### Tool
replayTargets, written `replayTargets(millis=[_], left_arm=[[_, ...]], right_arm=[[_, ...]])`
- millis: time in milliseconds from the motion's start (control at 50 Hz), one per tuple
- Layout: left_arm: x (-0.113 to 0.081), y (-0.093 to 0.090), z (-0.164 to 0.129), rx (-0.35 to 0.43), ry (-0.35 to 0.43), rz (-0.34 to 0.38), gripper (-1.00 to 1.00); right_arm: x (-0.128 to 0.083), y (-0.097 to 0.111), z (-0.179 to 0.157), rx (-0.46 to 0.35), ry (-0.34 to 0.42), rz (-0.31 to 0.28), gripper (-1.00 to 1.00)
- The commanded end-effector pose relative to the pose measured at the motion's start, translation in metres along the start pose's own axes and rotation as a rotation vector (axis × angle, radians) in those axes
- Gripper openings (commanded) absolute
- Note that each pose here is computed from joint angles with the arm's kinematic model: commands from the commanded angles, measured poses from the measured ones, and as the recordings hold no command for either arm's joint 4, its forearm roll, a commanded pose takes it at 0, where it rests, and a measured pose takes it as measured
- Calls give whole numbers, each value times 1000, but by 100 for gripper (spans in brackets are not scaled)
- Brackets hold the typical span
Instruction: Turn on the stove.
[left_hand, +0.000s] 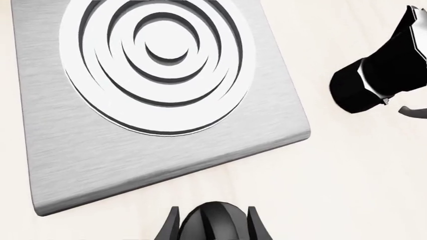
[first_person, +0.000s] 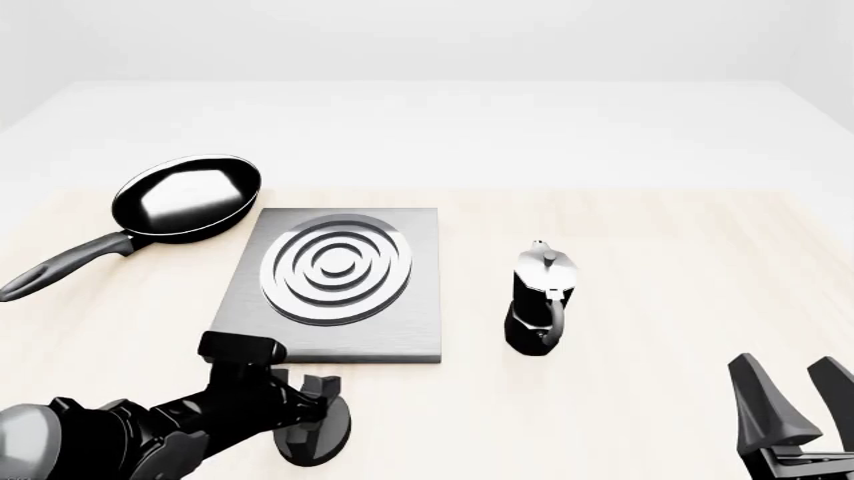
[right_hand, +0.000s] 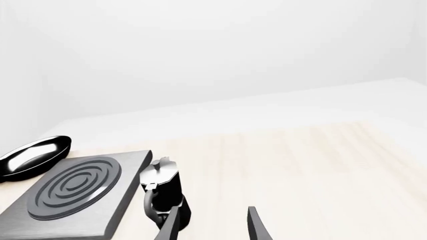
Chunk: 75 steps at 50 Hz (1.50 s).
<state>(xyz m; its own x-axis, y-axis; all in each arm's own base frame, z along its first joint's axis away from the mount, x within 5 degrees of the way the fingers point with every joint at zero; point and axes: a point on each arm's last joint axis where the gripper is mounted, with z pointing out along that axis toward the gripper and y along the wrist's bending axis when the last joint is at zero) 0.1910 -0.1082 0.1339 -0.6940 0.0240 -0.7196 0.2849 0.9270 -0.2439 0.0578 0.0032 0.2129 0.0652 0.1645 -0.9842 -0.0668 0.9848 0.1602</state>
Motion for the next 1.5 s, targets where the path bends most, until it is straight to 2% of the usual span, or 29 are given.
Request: replayTargets(millis=[20,560,1200,1380,1500], left_arm=[[1,8,2,-25,3,-9,100],[1,25,-4,-83,-10,-39,100],[2,34,-17,-115,-37,-61,100],[-2,34,-22,-117,-49,-62,100],[-9,34,-36,-125,-72,-61,100]], right_arm=[[0,0,0,-1,0,3,100],[0,0,1,-6,4,2,100],[0,0,0,-5,2,-14,100],[0,0,0,-6,1,-19,100],[0,0,1,-6,3,-24,100]])
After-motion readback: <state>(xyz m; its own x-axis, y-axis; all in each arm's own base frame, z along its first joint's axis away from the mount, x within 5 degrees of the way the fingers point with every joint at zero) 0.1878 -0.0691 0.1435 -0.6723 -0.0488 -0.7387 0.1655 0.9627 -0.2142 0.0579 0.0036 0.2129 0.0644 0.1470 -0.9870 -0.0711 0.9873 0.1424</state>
